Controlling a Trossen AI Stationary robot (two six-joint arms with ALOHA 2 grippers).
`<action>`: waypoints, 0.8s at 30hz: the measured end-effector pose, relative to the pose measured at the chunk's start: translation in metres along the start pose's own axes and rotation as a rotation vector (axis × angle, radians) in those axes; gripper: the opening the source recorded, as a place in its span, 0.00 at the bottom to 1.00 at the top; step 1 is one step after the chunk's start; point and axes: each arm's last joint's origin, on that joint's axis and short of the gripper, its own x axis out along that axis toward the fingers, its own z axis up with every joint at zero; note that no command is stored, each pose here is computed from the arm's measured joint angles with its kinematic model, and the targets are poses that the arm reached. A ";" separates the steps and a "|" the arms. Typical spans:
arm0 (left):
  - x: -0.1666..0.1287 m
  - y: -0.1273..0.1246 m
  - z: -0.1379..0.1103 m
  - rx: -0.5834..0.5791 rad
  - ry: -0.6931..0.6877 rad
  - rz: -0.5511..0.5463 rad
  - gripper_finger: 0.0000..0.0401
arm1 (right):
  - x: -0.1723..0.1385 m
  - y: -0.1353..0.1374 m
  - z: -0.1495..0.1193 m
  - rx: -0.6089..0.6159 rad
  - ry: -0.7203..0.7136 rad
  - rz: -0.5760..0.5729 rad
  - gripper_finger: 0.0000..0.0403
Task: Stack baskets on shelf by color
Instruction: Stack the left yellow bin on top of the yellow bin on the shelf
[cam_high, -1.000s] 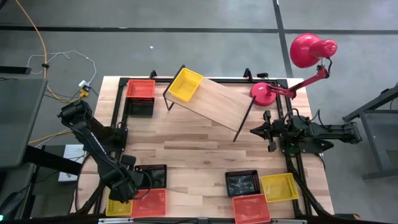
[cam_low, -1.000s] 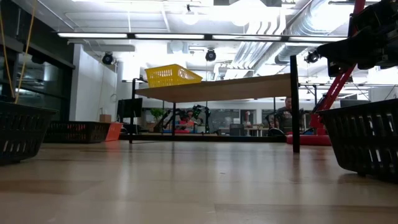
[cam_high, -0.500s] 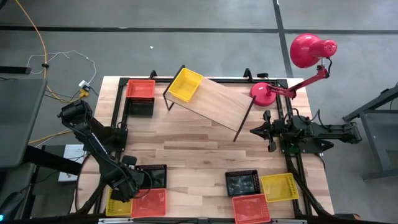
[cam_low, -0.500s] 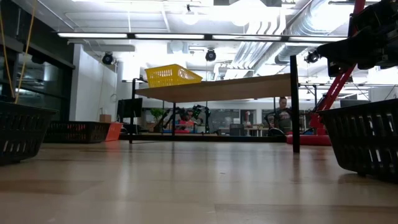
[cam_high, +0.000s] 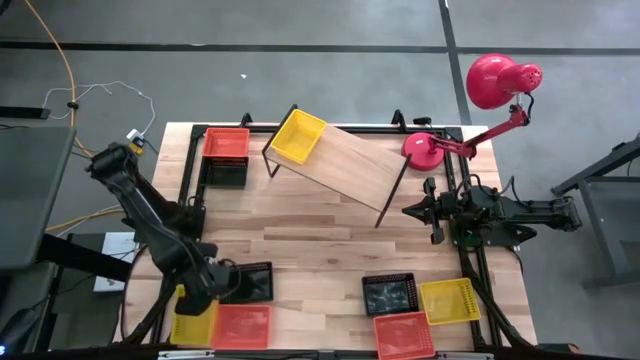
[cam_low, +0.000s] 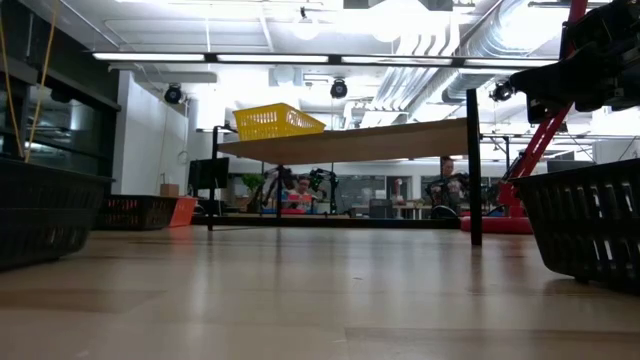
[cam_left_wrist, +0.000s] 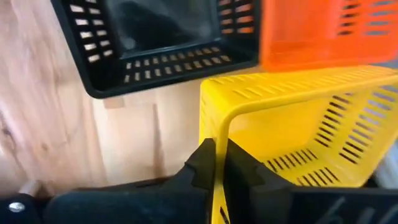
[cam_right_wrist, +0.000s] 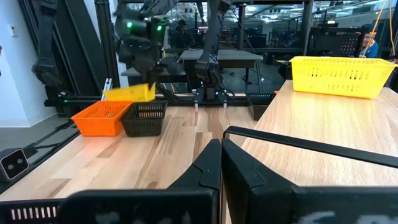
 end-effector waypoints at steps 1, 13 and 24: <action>-0.005 0.002 -0.001 -0.008 -0.006 -0.028 0.00 | 0.000 0.000 0.000 0.000 0.000 0.000 0.00; -0.093 0.026 0.004 -0.154 -0.266 -0.322 0.00 | 0.000 0.000 0.000 0.000 0.000 0.000 0.00; -0.178 0.078 0.048 -0.907 -1.234 -0.076 0.00 | 0.000 0.000 0.000 0.000 0.000 0.000 0.00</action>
